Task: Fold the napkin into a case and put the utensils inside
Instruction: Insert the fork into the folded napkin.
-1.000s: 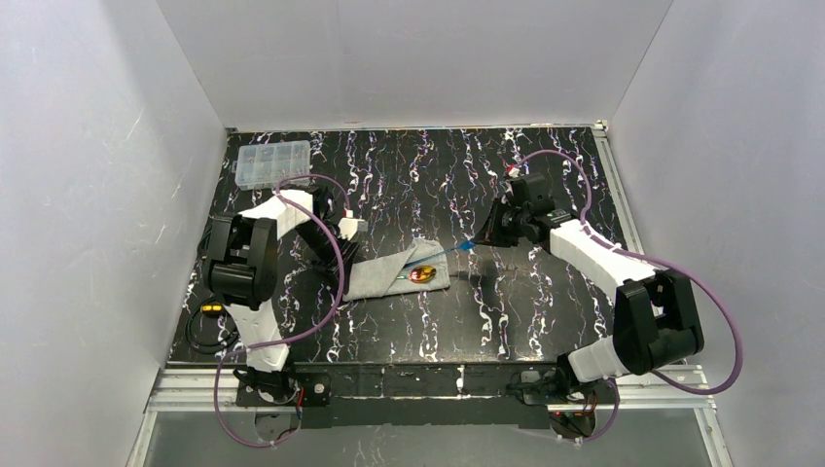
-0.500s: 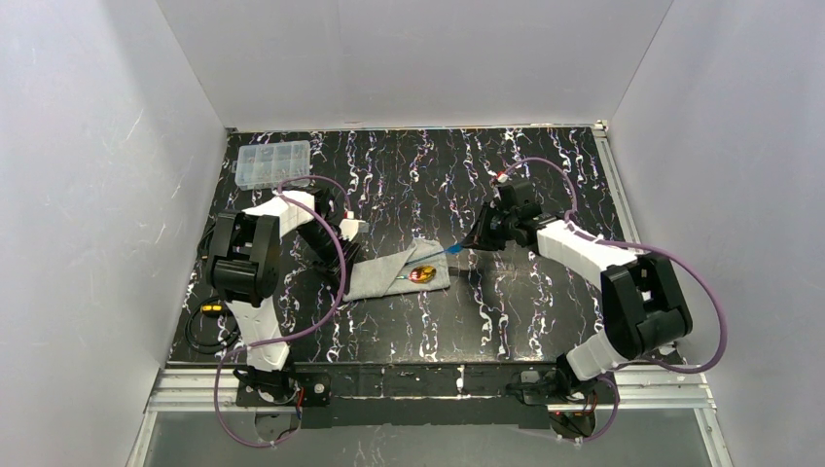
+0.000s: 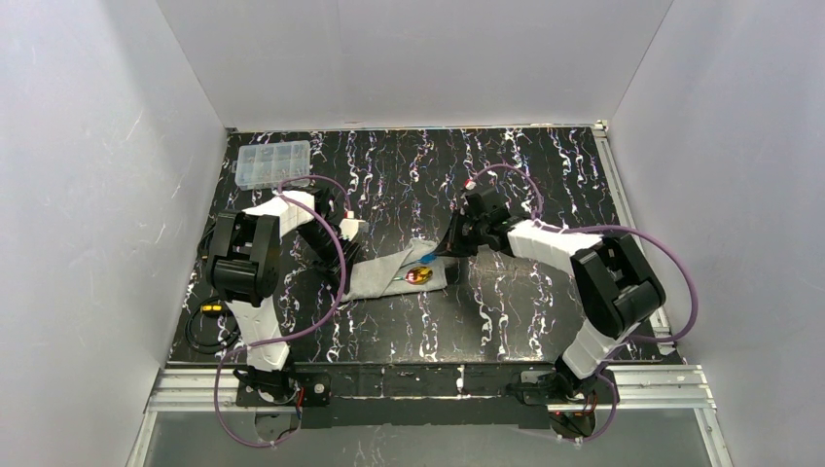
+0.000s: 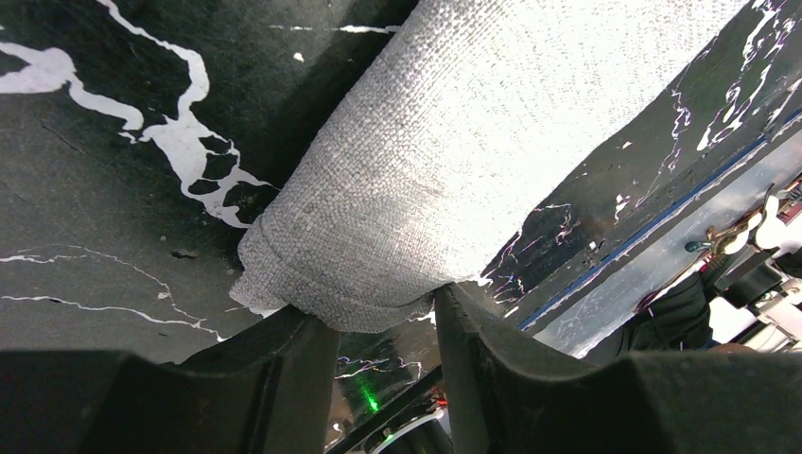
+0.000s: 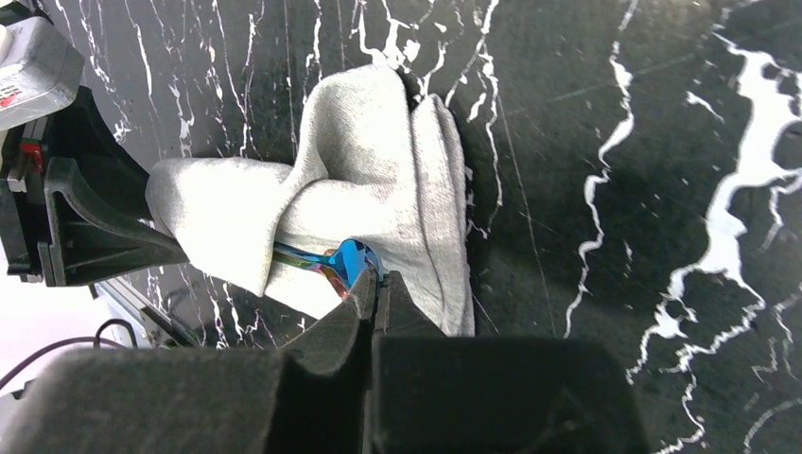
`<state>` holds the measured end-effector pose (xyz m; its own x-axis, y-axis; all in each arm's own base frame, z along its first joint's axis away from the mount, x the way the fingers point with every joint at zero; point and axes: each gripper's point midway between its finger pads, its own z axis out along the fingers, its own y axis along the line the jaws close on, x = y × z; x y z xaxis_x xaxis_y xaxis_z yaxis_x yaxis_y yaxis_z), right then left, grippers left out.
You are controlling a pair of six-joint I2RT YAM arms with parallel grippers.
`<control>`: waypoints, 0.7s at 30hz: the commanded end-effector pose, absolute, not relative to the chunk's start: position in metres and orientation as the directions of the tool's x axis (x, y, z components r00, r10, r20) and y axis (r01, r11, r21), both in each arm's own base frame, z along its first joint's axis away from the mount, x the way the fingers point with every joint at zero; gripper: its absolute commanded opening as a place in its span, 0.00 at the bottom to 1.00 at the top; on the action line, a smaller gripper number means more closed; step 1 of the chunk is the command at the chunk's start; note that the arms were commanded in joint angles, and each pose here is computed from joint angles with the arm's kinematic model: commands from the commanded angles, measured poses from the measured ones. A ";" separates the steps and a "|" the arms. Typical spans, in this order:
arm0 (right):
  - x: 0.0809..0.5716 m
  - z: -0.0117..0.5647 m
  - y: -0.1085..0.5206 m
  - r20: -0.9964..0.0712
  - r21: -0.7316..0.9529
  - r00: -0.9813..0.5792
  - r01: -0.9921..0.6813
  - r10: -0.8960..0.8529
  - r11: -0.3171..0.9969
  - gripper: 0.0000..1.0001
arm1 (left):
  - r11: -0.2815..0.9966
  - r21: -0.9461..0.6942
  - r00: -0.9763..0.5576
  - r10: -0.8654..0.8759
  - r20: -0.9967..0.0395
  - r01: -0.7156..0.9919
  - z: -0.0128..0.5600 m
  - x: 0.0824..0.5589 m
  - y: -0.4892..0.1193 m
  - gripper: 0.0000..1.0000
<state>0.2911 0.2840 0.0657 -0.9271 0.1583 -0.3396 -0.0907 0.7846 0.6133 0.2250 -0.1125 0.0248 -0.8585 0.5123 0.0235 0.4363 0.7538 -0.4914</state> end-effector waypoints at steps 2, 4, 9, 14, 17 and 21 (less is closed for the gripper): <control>0.304 0.073 0.305 -0.383 0.624 -0.913 -0.141 0.143 0.768 0.02 | 0.744 -0.501 -0.853 0.521 0.019 0.443 0.023 0.223 -0.112 0.39; 0.304 0.072 0.308 -0.381 0.623 -0.914 -0.144 0.138 0.769 0.02 | 0.744 -0.498 -0.851 0.525 0.022 0.446 0.022 0.223 -0.112 0.39; 0.305 0.076 0.305 -0.398 0.607 -0.905 -0.139 0.148 0.783 0.02 | 0.745 -0.502 -0.853 0.522 0.029 0.439 0.020 0.223 -0.112 0.38; 0.301 0.082 0.311 -0.419 0.600 -0.894 -0.144 0.156 0.787 0.03 | 0.742 -0.509 -0.855 0.518 0.021 0.437 0.022 0.223 -0.115 0.38; 0.295 0.080 0.320 -0.405 0.627 -0.900 -0.146 0.161 0.765 0.03 | 0.741 -0.509 -0.855 0.518 0.016 0.439 0.024 0.224 -0.115 0.38; 0.288 0.071 0.328 -0.371 0.656 -0.915 -0.138 0.158 0.742 0.04 | 0.740 -0.506 -0.856 0.517 0.009 0.442 0.026 0.225 -0.115 0.38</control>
